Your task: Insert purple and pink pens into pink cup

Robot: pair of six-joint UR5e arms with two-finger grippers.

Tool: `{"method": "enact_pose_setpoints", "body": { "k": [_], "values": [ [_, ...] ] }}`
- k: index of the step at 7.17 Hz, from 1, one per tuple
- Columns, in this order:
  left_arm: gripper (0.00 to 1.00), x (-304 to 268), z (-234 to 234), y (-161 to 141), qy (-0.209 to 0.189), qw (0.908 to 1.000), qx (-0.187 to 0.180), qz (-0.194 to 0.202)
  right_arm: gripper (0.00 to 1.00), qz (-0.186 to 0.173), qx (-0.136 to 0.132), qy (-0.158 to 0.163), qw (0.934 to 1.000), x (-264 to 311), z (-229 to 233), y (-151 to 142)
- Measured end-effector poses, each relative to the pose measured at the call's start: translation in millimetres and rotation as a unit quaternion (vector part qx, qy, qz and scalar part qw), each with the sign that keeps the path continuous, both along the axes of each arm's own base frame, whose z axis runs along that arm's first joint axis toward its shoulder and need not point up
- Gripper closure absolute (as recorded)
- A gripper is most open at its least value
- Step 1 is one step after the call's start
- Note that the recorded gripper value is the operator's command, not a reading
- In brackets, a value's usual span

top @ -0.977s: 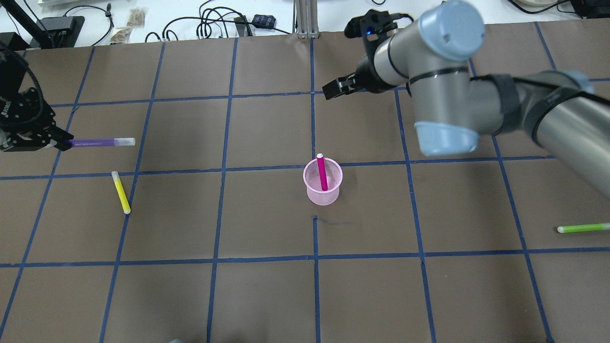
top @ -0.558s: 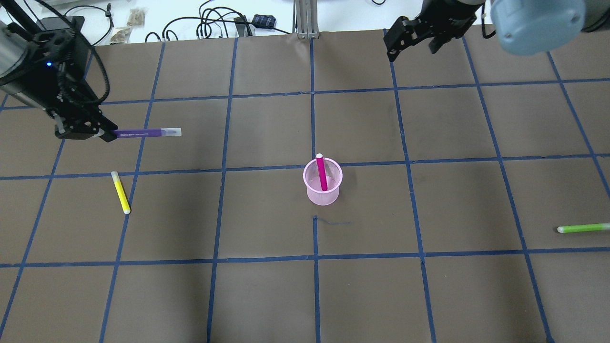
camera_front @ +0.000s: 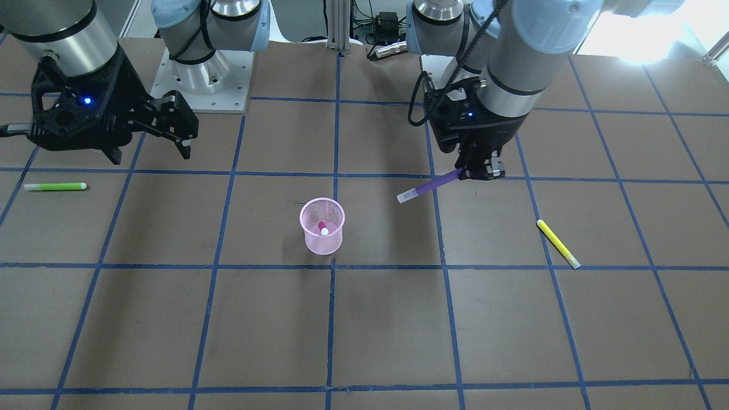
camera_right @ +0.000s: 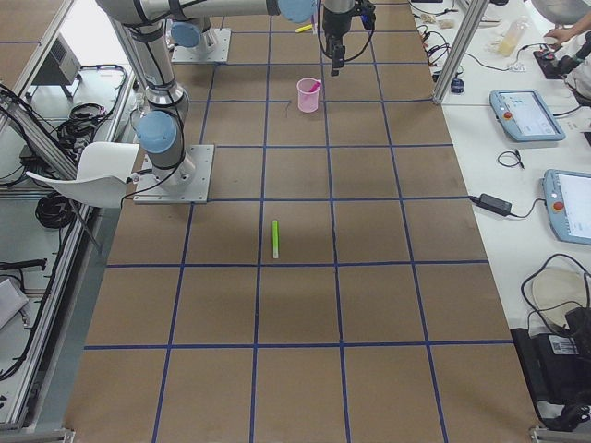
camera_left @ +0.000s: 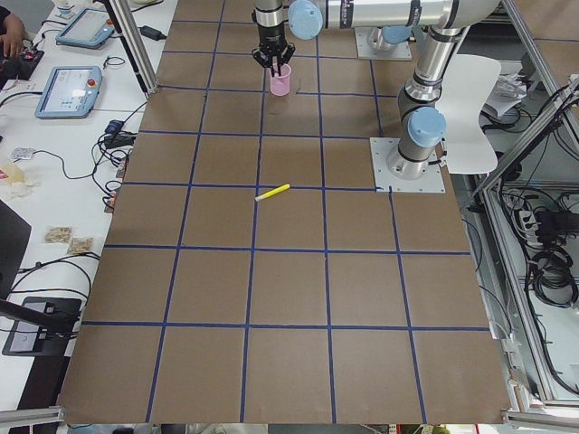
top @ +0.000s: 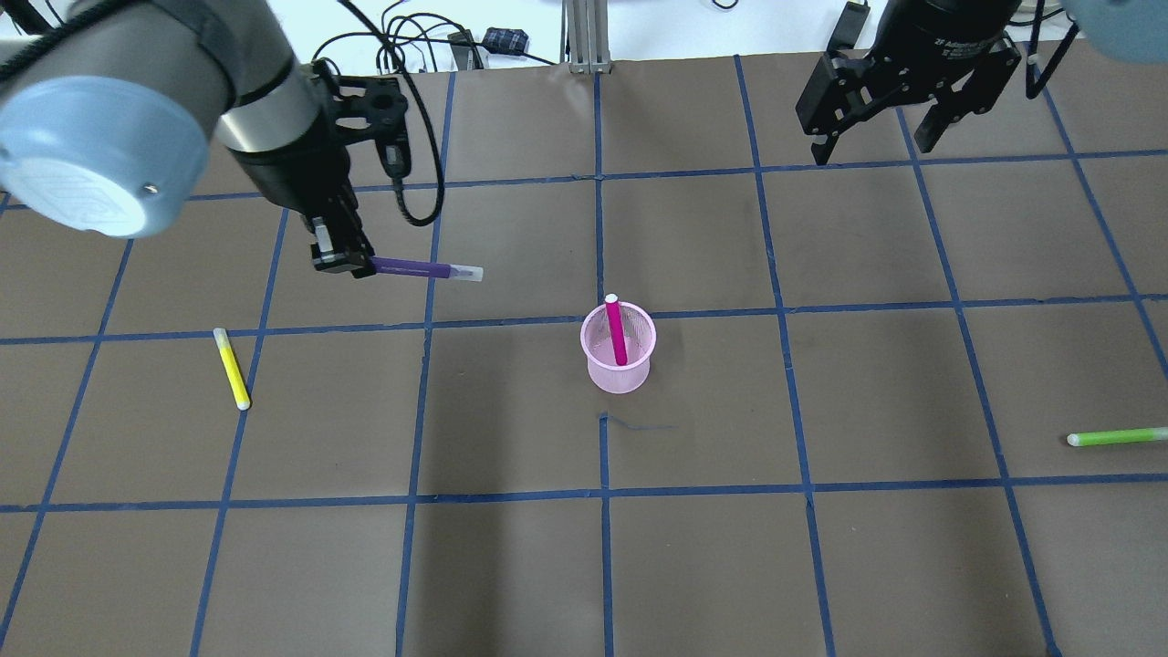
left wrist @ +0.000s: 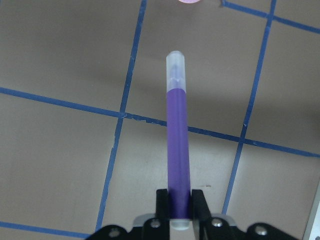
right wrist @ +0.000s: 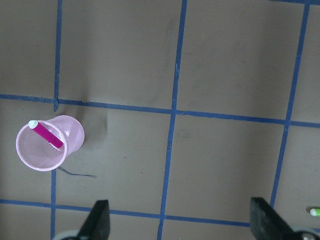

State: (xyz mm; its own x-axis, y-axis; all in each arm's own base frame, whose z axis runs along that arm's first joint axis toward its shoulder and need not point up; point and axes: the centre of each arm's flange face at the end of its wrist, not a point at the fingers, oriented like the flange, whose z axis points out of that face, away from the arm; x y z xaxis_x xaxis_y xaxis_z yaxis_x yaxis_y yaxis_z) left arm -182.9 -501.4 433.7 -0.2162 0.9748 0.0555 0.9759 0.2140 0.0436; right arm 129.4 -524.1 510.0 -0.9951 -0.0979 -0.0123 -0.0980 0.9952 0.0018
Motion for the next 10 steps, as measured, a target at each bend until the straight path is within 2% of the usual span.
{"method": "enact_pose_setpoints", "body": {
  "k": [2,4,6,10],
  "values": [
    [1.0,-71.9,-29.1,5.1,-0.034,0.9992,-0.015,-0.014,0.0,-0.002,0.011,0.003,0.9999,4.3,-17.4,7.6],
    [1.0,-127.4,-59.4,12.7,-0.077,0.9956,-0.028,-0.045,0.0,0.002,-0.003,0.003,1.0,3.9,-21.1,4.5],
    [1.0,-155.9,-80.2,19.2,-0.108,0.9911,-0.034,-0.069,0.0,0.003,-0.006,0.005,1.0,3.9,-22.6,4.1],
    [1.0,-194.0,-97.9,38.3,-0.115,0.9889,-0.035,-0.088,0.0,0.002,-0.007,0.008,0.9999,2.9,-22.7,4.0]
  ]
}}
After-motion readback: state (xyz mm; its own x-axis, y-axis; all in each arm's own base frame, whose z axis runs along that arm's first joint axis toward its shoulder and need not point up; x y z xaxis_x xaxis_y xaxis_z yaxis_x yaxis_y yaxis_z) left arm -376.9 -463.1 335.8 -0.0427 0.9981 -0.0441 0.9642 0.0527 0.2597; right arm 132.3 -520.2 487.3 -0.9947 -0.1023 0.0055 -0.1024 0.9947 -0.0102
